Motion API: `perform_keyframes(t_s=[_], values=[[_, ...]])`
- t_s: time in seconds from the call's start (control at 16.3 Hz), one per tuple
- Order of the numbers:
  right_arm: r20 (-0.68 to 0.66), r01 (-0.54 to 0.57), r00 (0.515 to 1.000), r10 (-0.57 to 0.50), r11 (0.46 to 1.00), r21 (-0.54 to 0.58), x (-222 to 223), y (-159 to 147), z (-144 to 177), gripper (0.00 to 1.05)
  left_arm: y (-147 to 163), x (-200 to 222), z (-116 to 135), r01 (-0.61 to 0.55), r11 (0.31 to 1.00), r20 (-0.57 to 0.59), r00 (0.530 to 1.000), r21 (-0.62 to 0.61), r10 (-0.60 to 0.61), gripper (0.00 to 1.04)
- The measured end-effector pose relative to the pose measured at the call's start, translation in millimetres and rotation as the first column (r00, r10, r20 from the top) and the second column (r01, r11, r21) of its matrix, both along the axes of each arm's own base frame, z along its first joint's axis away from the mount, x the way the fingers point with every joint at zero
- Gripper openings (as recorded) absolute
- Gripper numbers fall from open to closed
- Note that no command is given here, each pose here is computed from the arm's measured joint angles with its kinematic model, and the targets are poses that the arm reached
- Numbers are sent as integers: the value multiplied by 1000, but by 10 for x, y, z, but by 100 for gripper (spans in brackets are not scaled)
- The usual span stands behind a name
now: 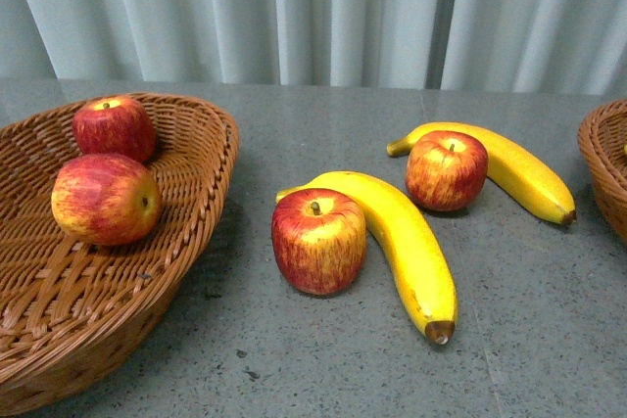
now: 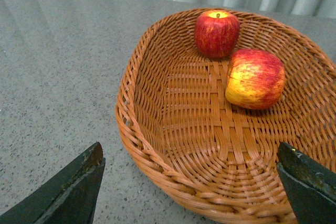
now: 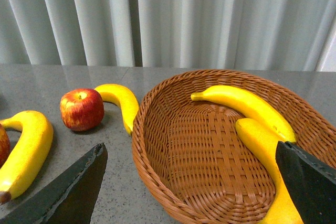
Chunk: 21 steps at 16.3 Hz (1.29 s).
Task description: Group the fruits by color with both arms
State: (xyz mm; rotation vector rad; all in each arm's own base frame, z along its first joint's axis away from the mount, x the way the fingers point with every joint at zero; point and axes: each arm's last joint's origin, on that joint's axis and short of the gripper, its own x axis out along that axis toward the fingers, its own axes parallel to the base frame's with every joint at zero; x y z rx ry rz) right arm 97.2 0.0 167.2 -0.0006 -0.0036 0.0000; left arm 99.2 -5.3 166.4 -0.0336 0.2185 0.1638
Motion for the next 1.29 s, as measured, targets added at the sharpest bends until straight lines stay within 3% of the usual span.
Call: perform_keyframes(t_s=[0.12, 0.25, 0.37, 0.55, 0.61, 0.86, 1.11, 1.23, 1.29], values=[[-1, 1, 1000, -1, 1000, 1, 0, 0, -1, 98, 48, 57, 131, -139, 990, 50, 989, 1, 139, 98], [0, 0, 1000, 0, 1000, 0, 0, 0, 0, 98, 143, 230, 453, -133, 991, 158, 978, -8, 133, 98], [0, 0, 1000, 0, 1000, 0, 0, 0, 0, 98, 187, 338, 532, -114, 993, 169, 979, 5, 112, 98], [0, 0, 1000, 0, 1000, 0, 0, 0, 0, 98, 215, 831, 850, 0, 998, 191, 981, 69, -13, 98], [0, 0, 1000, 0, 1000, 0, 0, 0, 0, 98, 109, 1119, 990, 109, 989, 155, 980, 101, -124, 98], [0, 0, 1000, 0, 1000, 1, 0, 0, 0, 98, -302, 1742, 1144, 343, 927, 29, 936, 152, -351, 98], [0, 0, 1000, 0, 1000, 0, 0, 0, 0, 98, -836, 2138, 960, 558, 820, -127, 829, 126, -545, 98], [0, 0, 1000, 0, 1000, 1, 0, 0, 0, 98, -1455, 2130, 524, 754, 652, -321, 639, 83, -699, 98], [0, 0, 1000, 0, 1000, 0, 0, 0, 0, 98, -1521, 2147, 319, 784, 616, -398, 591, 78, -701, 98]])
